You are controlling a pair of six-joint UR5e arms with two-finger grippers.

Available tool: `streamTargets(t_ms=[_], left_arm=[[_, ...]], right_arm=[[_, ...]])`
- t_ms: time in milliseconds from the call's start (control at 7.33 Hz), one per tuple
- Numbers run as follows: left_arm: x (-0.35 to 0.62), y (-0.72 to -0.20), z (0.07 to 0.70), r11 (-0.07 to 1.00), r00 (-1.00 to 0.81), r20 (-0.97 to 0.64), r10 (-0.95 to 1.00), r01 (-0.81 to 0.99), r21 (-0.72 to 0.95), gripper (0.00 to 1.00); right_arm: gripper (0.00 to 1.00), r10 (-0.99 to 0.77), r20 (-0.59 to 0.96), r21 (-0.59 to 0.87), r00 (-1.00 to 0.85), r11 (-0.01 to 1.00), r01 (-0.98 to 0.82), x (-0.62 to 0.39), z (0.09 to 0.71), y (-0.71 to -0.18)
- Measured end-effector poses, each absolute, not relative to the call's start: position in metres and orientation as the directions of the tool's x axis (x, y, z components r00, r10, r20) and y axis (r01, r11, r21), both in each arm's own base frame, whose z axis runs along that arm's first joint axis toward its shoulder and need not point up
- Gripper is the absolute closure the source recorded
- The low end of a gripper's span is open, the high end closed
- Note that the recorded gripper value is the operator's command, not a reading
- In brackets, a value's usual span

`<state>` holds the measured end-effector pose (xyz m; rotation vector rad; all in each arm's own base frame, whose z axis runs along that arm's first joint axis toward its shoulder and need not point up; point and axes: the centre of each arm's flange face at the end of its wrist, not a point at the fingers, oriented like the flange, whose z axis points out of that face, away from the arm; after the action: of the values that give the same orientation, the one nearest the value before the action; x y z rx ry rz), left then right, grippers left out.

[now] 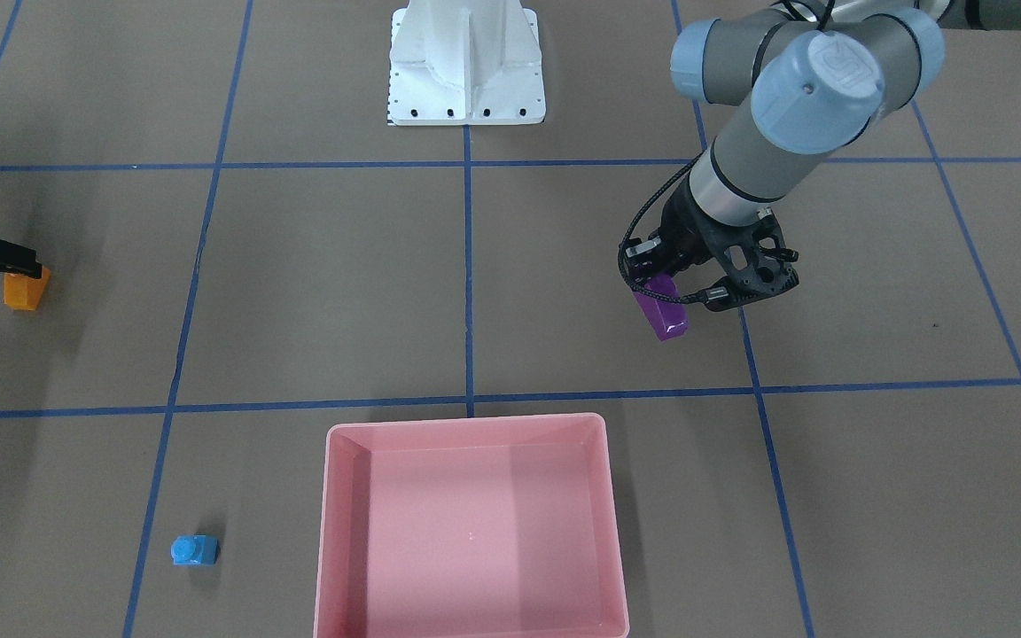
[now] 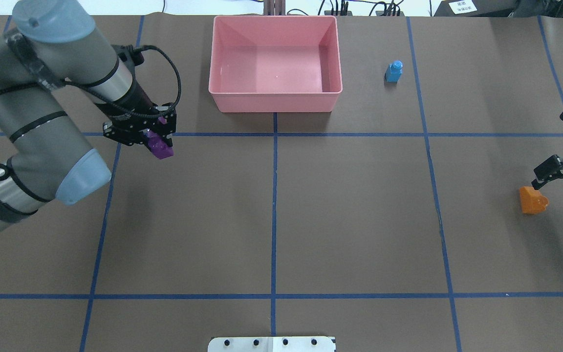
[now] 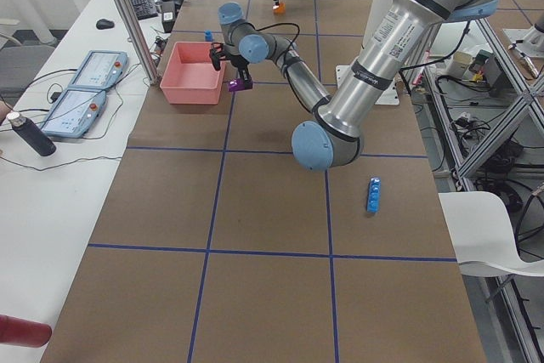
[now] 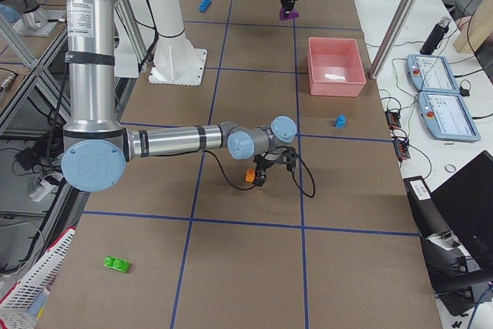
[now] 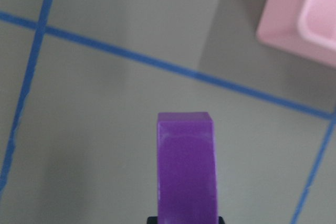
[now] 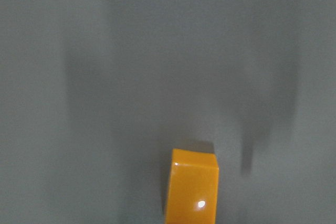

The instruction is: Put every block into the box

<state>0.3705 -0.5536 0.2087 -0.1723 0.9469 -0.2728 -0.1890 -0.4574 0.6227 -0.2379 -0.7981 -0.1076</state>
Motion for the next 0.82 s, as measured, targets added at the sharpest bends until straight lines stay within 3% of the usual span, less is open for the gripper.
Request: streamTargets(t_ms=[136, 273, 409, 545, 818], left_arm=[[0.378, -0.571, 0.184, 0.942, 0.536, -0.774, -0.336, 0.180, -0.284, 1.00], [0.390, -0.589, 0.155, 0.931, 0.521, -0.771, -0.365, 0.201, -0.305, 1.00], [0.403, -0.607, 0.129, 0.923, 0.509, -0.769, -0.386, 0.216, -0.320, 1.00], [0.420, -0.628, 0.111, 0.918, 0.496, -0.773, -0.397, 0.227, -0.326, 1.00], [0.461, -0.674, 0.100, 0.913, 0.464, -0.787, -0.406, 0.252, -0.322, 1.00]], right_arm=[[0.00, -0.015, 0.717, -0.173, 0.696, 0.964, 0.200, -0.200, 0.631, -0.453], [0.19, -0.026, 0.717, -0.172, 0.697, 0.962, 0.212, -0.208, 0.637, -0.450], [0.91, -0.032, 0.717, -0.170, 0.696, 0.961, 0.220, -0.212, 0.639, -0.449], [1.00, -0.037, 0.719, -0.165, 0.694, 0.961, 0.223, -0.215, 0.637, -0.449], [1.00, -0.048, 0.727, -0.144, 0.685, 0.964, 0.222, -0.217, 0.626, -0.454]])
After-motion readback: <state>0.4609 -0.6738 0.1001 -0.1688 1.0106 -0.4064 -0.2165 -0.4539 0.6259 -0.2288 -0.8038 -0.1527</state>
